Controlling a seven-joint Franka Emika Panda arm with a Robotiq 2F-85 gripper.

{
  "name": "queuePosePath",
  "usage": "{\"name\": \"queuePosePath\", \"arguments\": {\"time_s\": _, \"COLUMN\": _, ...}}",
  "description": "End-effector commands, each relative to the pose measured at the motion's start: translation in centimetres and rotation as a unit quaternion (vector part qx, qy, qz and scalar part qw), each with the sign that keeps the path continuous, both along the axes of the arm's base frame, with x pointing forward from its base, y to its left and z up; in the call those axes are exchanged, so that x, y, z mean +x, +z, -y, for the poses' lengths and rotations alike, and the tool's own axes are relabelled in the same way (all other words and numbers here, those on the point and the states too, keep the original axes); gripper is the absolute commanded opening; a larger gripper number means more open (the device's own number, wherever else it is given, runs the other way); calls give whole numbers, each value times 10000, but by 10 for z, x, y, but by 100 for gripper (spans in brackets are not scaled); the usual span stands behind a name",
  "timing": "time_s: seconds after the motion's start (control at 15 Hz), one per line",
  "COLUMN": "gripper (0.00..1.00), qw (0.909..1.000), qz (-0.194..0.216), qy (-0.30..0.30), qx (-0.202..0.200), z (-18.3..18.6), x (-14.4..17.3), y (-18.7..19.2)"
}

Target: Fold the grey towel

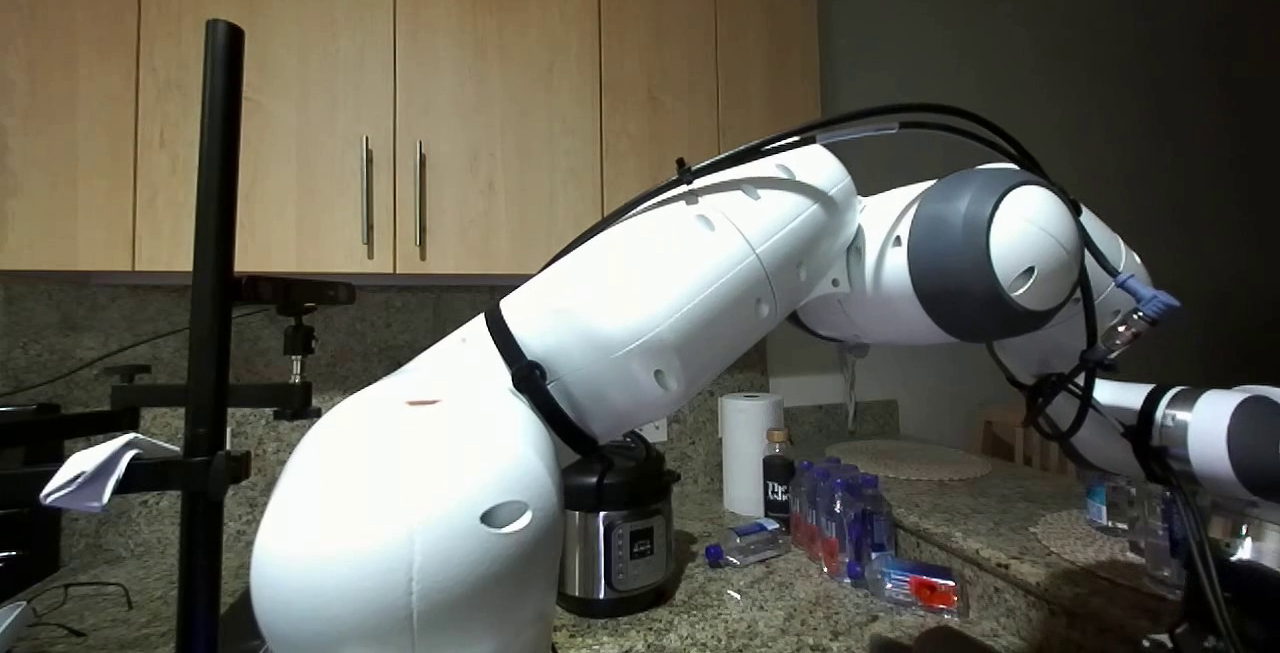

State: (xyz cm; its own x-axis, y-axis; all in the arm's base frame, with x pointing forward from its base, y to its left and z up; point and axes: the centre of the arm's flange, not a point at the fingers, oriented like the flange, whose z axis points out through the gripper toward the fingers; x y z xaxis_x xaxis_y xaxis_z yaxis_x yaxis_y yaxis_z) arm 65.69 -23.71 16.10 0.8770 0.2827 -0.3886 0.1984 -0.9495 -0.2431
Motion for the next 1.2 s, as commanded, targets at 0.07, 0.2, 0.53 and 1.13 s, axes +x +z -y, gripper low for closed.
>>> {"name": "queuePosePath", "arguments": {"time_s": 0.07, "gripper": 9, "qw": 9981, "qz": -255, "qy": 535, "qx": 153, "z": -20, "x": -7, "y": 44}}
{"name": "queuePosePath", "arguments": {"time_s": 0.2, "gripper": 9, "qw": 9969, "qz": -329, "qy": 685, "qx": 208, "z": -34, "x": -7, "y": 58}}
{"name": "queuePosePath", "arguments": {"time_s": 0.53, "gripper": 10, "qw": 9904, "qz": -615, "qy": 1171, "qx": 396, "z": -75, "x": -11, "y": 85}}
{"name": "queuePosePath", "arguments": {"time_s": 1.13, "gripper": 10, "qw": 9691, "qz": -1472, "qy": 1766, "qx": 895, "z": -183, "x": -25, "y": 90}}
